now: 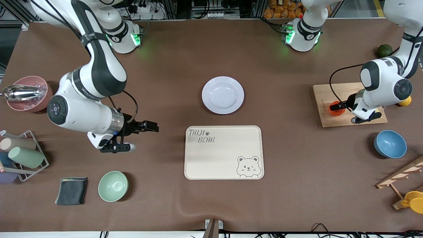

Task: Place orange and plate with both arms
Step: 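Grasp the orange with the left gripper while the right gripper reaches forward, then carry the orange with the left gripper and lower it onto the white plate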

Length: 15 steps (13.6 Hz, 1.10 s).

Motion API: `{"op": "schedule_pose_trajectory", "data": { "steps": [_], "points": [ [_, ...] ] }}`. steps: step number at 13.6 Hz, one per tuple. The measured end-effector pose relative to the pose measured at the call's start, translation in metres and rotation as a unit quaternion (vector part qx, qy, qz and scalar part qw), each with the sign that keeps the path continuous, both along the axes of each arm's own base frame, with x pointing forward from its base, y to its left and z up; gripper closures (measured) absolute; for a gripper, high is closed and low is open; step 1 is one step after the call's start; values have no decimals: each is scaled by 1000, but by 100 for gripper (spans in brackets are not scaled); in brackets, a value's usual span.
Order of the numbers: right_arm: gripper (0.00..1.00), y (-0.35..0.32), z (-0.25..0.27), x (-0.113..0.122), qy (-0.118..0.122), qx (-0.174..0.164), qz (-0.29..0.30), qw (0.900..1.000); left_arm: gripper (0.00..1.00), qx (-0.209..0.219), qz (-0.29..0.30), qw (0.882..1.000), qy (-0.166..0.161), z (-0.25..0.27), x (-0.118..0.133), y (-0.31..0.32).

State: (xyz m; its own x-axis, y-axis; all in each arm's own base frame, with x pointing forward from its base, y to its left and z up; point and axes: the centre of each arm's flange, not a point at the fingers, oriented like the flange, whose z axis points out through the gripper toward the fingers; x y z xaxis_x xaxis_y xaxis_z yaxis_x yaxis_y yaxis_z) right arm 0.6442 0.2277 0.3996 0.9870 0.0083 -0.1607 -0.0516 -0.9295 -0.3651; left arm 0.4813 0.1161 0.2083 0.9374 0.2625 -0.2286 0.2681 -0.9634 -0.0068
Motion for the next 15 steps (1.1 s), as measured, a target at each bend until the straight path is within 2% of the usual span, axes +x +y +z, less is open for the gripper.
{"op": "schedule_pose_trajectory", "data": {
  "steps": [2,5,6,7,9,12,15],
  "points": [
    [0,22,-25,-9,17,5,8,1000,0,-1,0,1000,0,-9,2,0],
    [0,61,-61,-34,10,-3,20,1000,5,-2,-1,1000,0,-13,4,-1],
    [0,66,-65,-38,8,-4,20,1000,13,-3,-4,1000,0,-13,5,-3],
    [0,66,-67,-38,8,-5,18,1000,26,-4,-8,1000,-2,-11,7,-8],
    [0,56,-69,-34,8,-7,9,1000,27,-9,-19,1000,-4,-9,13,-26],
    [0,49,-71,-32,13,0,-3,1000,27,-13,4,1000,14,2,19,-91],
    [0,47,-77,-35,20,1,-7,1000,27,3,43,999,27,27,16,-204]
  ]
}}
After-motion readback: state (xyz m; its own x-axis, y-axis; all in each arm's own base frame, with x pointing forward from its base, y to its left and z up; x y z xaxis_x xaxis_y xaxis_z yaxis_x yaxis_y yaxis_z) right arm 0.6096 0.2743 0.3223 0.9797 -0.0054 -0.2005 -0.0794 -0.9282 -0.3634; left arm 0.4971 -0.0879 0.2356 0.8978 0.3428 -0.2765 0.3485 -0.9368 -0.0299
